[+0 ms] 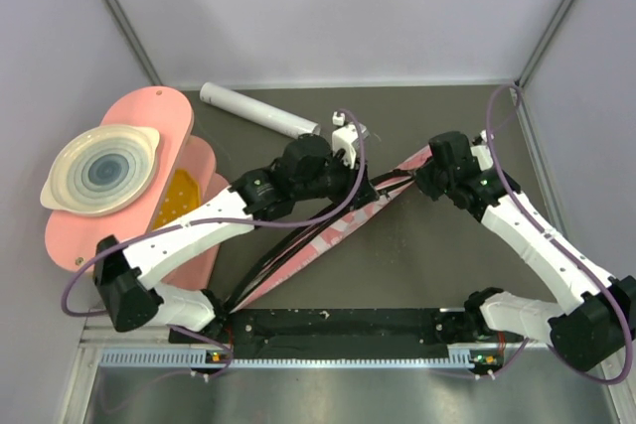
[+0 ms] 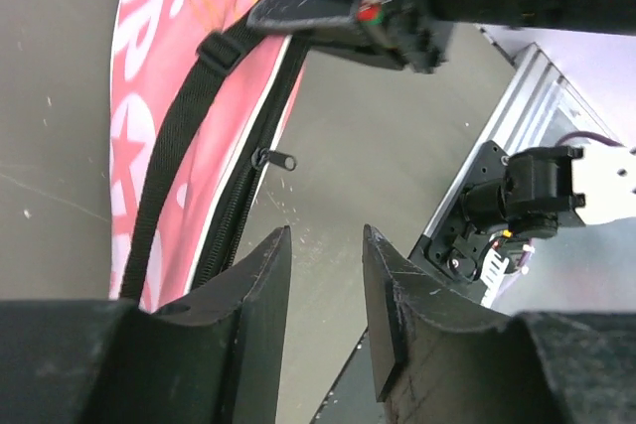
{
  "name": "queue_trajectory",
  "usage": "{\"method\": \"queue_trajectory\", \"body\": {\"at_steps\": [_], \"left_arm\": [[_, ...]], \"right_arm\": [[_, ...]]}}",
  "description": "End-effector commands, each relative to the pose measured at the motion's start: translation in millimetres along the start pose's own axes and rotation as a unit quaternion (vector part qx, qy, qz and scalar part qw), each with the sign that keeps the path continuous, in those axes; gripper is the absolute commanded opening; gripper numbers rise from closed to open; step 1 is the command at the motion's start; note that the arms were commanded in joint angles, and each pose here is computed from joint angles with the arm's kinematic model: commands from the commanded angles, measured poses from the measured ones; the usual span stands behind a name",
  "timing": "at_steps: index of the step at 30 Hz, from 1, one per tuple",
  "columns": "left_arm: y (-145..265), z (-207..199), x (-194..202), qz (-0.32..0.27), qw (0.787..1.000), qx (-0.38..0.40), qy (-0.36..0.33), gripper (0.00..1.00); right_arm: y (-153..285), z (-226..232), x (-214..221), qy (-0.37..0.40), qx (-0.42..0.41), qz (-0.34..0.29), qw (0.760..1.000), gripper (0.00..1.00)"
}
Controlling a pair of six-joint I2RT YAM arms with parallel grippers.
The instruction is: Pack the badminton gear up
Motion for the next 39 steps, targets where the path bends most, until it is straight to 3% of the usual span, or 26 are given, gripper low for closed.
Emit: {"method": "queue_trajectory", "body": {"at_steps": [1, 10, 14, 18, 24, 31, 39], "left_arm": [[-23, -3, 4, 0.012, 0.989, -0.054, 0.140, 0.48], [-41, 1, 4, -0.018, 0.967, -0.132, 0.219, 0.59], [-45, -5, 5, -0.014, 0.971, -0.090, 0.223, 0.60], [-45, -18, 5, -0.034, 0.968, 0.017, 0.250, 0.55], [-45, -16, 7, -0.037, 0.939, 0.011, 0.341, 0.53], [-48, -5, 13, -0.031, 0.882, -0.079, 0.463, 0.54], [-64, -2, 17, -0.019, 0.832, -0.097, 0.546, 0.49]], "right_arm": [[14, 24, -11, -0.048, -0.046, -0.025, 0.997, 0.00], [18, 27, -13, -0.053, -0.055, -0.028, 0.997, 0.00], [25, 32, -19, -0.015, -0.072, -0.045, 0.996, 0.00], [20, 30, -18, -0.017, -0.112, -0.050, 0.992, 0.00], [14, 26, -14, 0.005, -0.158, -0.049, 0.986, 0.00], [11, 22, -10, 0.027, -0.211, -0.065, 0.975, 0.00], [10, 18, -9, 0.038, -0.233, -0.080, 0.968, 0.00]]}}
Point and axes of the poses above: each gripper's point midway between its finger pads, its own y axis back along the fingers, its own z axis along the line the jaws close on, x = y × z, the point moved 8 cm from there along y, back along the fingers, and after that the axes turned 11 degrees about -y, right-handed, at the moved point
